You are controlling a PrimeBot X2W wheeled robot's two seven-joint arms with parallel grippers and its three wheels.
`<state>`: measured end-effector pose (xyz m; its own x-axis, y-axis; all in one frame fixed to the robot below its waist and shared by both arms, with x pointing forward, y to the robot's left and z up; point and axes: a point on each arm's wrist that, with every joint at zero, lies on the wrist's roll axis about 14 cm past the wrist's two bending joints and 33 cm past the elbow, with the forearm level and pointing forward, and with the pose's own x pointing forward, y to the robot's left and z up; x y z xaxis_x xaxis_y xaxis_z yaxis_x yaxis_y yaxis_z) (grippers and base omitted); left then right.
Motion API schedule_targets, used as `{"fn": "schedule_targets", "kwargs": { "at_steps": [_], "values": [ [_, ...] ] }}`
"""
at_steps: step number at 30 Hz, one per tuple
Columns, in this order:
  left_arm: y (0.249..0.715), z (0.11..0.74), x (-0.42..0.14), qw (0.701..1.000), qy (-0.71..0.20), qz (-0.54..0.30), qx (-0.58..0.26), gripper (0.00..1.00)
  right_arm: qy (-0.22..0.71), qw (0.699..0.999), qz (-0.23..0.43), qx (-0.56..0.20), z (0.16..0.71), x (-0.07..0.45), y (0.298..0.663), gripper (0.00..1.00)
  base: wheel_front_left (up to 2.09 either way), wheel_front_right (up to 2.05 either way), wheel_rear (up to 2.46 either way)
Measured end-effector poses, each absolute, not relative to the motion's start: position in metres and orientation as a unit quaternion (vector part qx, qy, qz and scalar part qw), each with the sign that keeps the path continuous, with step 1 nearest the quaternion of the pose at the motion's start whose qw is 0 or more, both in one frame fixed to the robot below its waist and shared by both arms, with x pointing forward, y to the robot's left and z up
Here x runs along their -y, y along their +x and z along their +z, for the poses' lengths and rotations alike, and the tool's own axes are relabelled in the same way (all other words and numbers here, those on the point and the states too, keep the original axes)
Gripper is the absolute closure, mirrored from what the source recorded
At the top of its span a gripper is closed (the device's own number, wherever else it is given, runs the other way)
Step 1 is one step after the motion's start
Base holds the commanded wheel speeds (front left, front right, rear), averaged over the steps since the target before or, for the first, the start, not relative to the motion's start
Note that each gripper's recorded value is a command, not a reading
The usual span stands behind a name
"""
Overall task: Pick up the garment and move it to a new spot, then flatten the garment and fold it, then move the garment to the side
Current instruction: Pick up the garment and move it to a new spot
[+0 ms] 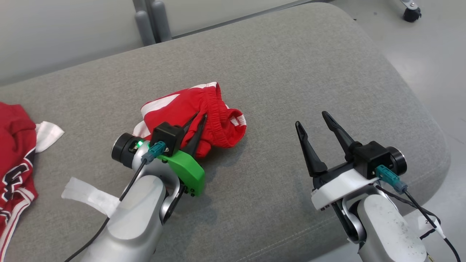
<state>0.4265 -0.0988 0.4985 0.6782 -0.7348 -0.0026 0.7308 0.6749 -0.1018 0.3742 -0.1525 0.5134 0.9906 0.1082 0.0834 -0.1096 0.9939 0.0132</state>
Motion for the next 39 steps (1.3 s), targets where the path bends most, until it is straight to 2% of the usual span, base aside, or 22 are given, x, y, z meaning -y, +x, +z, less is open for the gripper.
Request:
{"fn": "schedule_targets", "kwargs": {
  "at_steps": [7,8,10,11,12,18,23,31,39],
  "values": [
    [0.419,0.482,0.127,0.902,-0.068,-0.423,-0.052,1.00,0.002,0.999,0.024,0.036,0.512,0.173,0.369,0.00,0.00,0.00,0.00],
    [0.417,0.479,0.132,0.899,-0.070,-0.428,-0.055,0.91,0.003,0.999,0.020,0.033,0.511,0.175,0.368,0.00,0.00,0.00,0.00],
    [0.412,0.476,0.140,0.893,-0.083,-0.439,-0.063,0.45,0.004,1.000,0.010,0.028,0.508,0.181,0.367,0.00,0.00,0.00,0.00],
    [0.408,0.473,0.144,0.888,-0.087,-0.445,-0.069,0.15,0.003,1.000,0.006,0.025,0.506,0.184,0.366,0.00,0.00,0.00,0.00],
    [0.405,0.470,0.147,0.885,-0.090,-0.451,-0.074,0.00,0.003,1.000,0.002,0.022,0.504,0.186,0.366,0.00,0.00,0.00,0.00],
    [0.393,0.465,0.157,0.872,-0.103,-0.471,-0.086,0.00,0.005,1.000,-0.007,0.013,0.498,0.191,0.368,0.00,0.00,0.00,0.00],
    [0.395,0.471,0.153,0.873,-0.100,-0.471,-0.078,0.00,0.008,1.000,-0.009,0.015,0.498,0.190,0.374,0.00,0.00,0.00,0.00],
    [0.410,0.498,0.138,0.890,-0.070,-0.449,-0.024,0.00,0.015,1.000,0.014,0.024,0.502,0.175,0.384,0.00,0.00,0.00,0.00],
    [0.422,0.502,0.098,0.922,-0.056,-0.384,-0.015,0.00,0.022,0.998,0.046,0.028,0.503,0.154,0.393,0.00,0.00,0.00,0.00]
  ]
}}
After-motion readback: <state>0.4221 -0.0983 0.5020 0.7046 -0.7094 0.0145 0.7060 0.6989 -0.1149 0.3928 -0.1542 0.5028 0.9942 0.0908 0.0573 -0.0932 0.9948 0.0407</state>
